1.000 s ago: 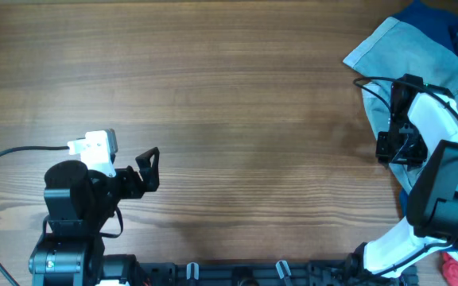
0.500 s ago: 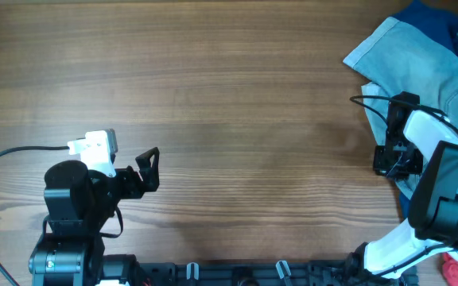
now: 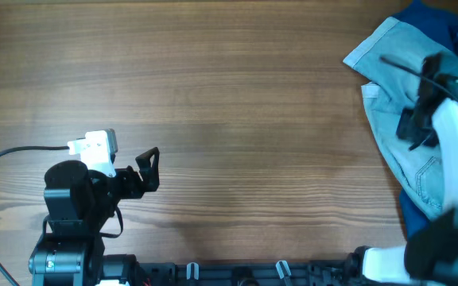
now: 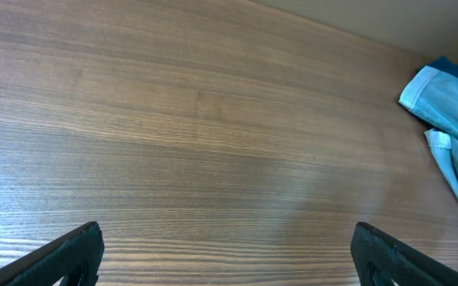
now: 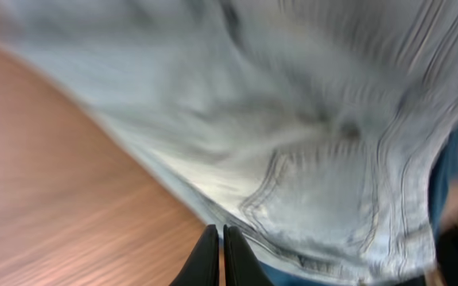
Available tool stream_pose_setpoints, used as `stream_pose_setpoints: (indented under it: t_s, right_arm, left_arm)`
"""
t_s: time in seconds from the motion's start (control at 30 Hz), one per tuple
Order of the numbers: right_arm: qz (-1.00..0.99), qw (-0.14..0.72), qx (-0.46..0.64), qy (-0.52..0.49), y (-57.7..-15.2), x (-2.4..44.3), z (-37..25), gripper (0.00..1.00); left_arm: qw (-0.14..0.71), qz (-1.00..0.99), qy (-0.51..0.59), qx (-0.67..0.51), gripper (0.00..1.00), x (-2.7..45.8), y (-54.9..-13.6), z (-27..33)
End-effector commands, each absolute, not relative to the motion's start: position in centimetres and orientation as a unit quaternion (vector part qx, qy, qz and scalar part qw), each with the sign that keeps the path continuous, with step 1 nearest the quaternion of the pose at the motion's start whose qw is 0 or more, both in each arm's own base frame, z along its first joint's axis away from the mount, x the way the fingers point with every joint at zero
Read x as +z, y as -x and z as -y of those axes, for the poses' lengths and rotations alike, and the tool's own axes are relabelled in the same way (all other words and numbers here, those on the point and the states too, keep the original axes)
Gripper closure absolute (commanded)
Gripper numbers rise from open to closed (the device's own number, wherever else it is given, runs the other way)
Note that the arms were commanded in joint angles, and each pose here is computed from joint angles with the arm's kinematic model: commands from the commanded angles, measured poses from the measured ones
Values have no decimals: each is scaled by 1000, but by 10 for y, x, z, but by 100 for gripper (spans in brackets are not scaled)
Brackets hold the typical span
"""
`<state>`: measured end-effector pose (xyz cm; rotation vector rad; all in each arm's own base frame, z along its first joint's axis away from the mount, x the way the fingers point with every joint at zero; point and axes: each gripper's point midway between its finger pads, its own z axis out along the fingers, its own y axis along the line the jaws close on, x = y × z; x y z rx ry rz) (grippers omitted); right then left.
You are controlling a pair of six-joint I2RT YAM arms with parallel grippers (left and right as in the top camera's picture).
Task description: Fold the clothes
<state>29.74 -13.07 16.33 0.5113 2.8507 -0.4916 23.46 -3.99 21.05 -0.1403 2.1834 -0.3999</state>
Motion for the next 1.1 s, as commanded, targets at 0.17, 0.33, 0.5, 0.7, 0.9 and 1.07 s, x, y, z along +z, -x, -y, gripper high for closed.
stream_pose_setpoints:
  t_s: [0.17, 0.33, 0.5, 0.7, 0.9, 1.07]
  right_arm:
    - [-949, 304, -83, -19, -326, 271, 24, 96]
    - [-964, 250, -85, -20, -325, 244, 26, 96]
    - [-966, 234, -106, -26, -329, 235, 36, 96]
    - [-967, 172, -172, -78, -339, 200, 90, 92]
    - [-989, 82, -109, -63, -354, 127, 92, 64]
    - [-990, 72, -106, -61, -377, 88, 95, 44]
  left_arm:
    - [450, -874, 54, -172, 0, 220, -235, 43]
    - [450, -874, 54, -172, 0, 220, -235, 43]
    - [450, -875, 54, -172, 0, 220, -235, 43]
    - [450, -874, 54, -172, 0, 220, -235, 43]
    - [450, -874, 54, -172, 0, 220, -235, 43]
    - [450, -874, 54, -172, 0, 220, -235, 43]
